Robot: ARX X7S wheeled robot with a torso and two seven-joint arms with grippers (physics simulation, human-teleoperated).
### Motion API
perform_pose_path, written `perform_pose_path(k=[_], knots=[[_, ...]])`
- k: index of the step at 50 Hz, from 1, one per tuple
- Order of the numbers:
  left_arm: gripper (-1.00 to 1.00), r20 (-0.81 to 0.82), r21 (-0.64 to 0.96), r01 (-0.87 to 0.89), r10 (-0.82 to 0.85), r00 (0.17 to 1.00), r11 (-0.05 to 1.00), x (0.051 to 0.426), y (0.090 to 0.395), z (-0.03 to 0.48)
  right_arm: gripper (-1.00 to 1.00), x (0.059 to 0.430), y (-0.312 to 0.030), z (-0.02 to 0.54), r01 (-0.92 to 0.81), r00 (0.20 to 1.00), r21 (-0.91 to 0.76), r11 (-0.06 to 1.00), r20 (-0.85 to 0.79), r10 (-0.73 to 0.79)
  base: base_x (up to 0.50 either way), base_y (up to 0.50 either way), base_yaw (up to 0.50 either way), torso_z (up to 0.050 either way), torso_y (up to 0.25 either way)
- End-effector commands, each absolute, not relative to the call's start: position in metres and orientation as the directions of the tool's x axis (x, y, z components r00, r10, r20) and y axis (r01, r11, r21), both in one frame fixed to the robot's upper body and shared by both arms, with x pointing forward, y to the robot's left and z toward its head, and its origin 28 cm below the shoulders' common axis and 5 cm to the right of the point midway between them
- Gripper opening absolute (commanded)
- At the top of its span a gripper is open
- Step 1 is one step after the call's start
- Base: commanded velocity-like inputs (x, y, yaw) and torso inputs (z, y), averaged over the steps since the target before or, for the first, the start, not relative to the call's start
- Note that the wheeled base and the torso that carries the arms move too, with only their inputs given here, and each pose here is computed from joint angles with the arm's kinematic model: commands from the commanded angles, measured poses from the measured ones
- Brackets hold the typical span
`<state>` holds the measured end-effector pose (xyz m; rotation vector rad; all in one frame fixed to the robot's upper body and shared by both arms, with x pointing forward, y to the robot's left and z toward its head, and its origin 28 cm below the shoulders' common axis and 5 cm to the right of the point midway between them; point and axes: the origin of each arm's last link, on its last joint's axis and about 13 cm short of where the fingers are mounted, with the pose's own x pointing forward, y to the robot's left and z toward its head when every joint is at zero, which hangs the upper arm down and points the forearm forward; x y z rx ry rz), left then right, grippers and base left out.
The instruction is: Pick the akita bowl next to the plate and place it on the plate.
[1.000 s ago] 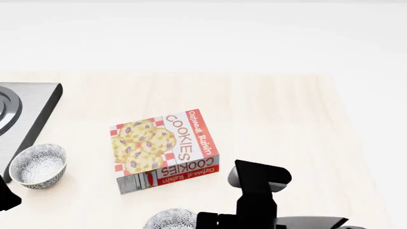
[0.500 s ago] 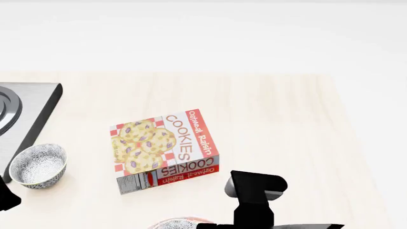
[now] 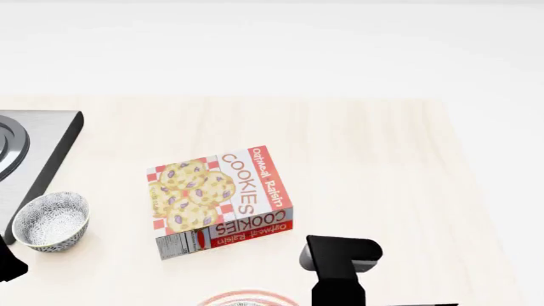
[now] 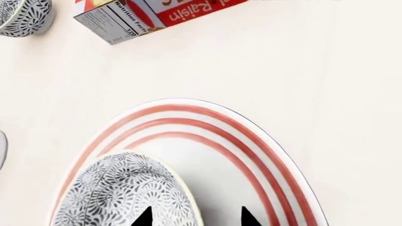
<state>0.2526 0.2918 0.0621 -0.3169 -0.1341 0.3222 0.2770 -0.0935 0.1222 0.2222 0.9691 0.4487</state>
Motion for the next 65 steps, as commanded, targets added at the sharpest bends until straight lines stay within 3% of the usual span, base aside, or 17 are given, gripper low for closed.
perform_pose_path(k=[1,12,27,39,47,53,62,65], knots=[[1.00,0.079,-0.327,-0.290,0.331,0.940,0.900,0.253,0.292,0.062,1.00,0.276,-0.093,0.123,-0.292,0.486,0.371,0.881,-0.736,0.471,0.00,0.00,0.00,0.000,0.000],[1.00,0.078,-0.327,-0.290,0.332,0.940,0.899,0.253,0.292,0.062,1.00,0.269,-0.093,0.144,-0.354,0.510,0.336,0.873,-0.713,0.481,0.00,0.00,0.00,0.000,0.000],[1.00,0.080,-0.324,-0.290,0.331,0.940,0.901,0.253,0.291,0.062,1.00,0.255,-0.101,0.192,-0.359,0.673,0.219,0.907,-0.613,0.414,0.00,0.00,0.00,0.000,0.000],[1.00,0.080,-0.324,-0.289,0.331,0.940,0.901,0.253,0.291,0.063,1.00,0.235,-0.103,0.204,-0.368,0.757,0.251,0.895,-0.478,0.445,0.00,0.00,0.00,0.000,0.000],[1.00,0.081,-0.323,-0.288,0.329,0.941,0.902,0.253,0.291,0.062,1.00,0.226,-0.105,0.199,-0.304,0.857,0.275,0.912,-0.339,0.388,0.00,0.00,0.00,0.000,0.000],[1.00,0.081,-0.323,-0.287,0.329,0.941,0.902,0.253,0.291,0.062,1.00,0.223,-0.106,0.190,-0.293,0.869,0.289,0.912,-0.318,0.380,0.00,0.00,0.00,0.000,0.000],[1.00,0.083,-0.320,-0.287,0.328,0.941,0.903,0.253,0.291,0.063,1.00,0.218,-0.111,0.182,-0.185,0.942,0.219,0.958,-0.236,0.237,0.00,0.00,0.00,0.000,0.000],[1.00,0.084,-0.319,-0.286,0.328,0.941,0.903,0.252,0.291,0.063,1.00,0.219,-0.113,0.169,-0.125,0.967,0.122,0.985,-0.209,0.148,0.00,0.00,0.00,0.000,0.000]])
